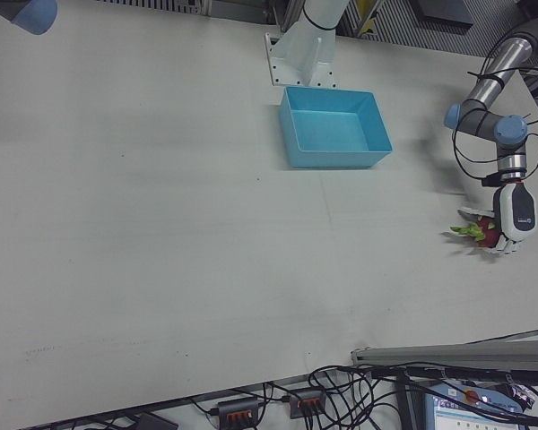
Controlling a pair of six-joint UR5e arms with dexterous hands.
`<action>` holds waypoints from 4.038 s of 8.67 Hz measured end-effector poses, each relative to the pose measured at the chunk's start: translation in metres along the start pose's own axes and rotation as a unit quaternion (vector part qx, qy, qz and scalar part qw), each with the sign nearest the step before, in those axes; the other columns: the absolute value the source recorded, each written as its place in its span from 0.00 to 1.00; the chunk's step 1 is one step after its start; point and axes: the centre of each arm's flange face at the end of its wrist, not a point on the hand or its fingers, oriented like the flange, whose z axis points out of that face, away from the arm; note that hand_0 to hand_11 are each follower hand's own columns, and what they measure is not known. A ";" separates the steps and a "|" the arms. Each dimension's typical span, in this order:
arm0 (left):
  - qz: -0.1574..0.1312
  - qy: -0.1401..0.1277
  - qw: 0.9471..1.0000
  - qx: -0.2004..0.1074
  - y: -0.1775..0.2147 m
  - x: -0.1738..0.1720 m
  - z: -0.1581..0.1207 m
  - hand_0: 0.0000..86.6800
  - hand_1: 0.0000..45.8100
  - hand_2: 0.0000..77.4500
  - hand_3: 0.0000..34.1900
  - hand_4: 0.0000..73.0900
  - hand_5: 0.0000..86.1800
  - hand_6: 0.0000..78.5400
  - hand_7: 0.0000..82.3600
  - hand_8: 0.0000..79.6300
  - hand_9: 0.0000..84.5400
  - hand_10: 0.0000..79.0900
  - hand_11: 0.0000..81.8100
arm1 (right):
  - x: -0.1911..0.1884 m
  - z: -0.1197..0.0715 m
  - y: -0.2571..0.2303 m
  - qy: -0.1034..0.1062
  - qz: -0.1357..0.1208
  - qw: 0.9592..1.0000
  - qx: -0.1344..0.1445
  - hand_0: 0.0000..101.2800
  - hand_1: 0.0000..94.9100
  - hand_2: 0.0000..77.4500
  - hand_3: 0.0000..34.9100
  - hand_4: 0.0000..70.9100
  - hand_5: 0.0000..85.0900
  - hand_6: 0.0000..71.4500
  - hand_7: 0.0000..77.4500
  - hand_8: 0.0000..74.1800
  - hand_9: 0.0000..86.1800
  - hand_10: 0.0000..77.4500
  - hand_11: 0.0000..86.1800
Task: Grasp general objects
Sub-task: 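Close the left hand's fingers around the dragon fruit, then lift the dragon fruit up off the table with the left hand, then carry the dragon fruit over the light-blue tray with the left hand, then lower the fruit into the tray and open the left hand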
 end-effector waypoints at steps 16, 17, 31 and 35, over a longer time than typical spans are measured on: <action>-0.458 0.328 0.769 -0.302 -0.031 0.143 -0.031 0.45 0.00 0.01 0.00 0.41 0.49 0.59 0.64 0.64 0.63 0.50 0.86 | 0.000 0.000 0.001 0.000 0.000 1.000 -0.001 0.00 1.00 1.00 0.00 0.00 0.00 0.00 0.00 0.00 0.01 0.00 0.00; -0.465 0.333 0.745 -0.344 0.002 0.159 -0.043 0.47 0.00 0.01 0.00 0.42 0.49 0.59 0.64 0.64 0.63 0.50 0.86 | 0.000 0.000 0.001 0.000 0.000 1.000 -0.001 0.00 1.00 1.00 0.00 0.00 0.00 0.00 0.00 0.00 0.01 0.00 0.00; -0.471 0.319 0.634 -0.524 0.214 0.164 -0.181 0.53 0.00 0.01 0.00 0.44 0.48 0.60 0.63 0.64 0.63 0.50 0.86 | 0.000 0.000 -0.001 0.000 0.000 1.000 0.001 0.00 1.00 1.00 0.00 0.00 0.00 0.00 0.00 0.00 0.01 0.00 0.01; -0.474 0.320 0.630 -0.525 0.211 0.158 -0.183 0.54 0.00 0.01 0.00 0.35 0.52 0.52 0.61 0.54 0.59 0.51 0.15 | 0.000 0.000 0.000 0.000 0.000 1.000 0.000 0.00 1.00 1.00 0.00 0.00 0.00 0.00 0.00 0.00 0.01 0.00 0.00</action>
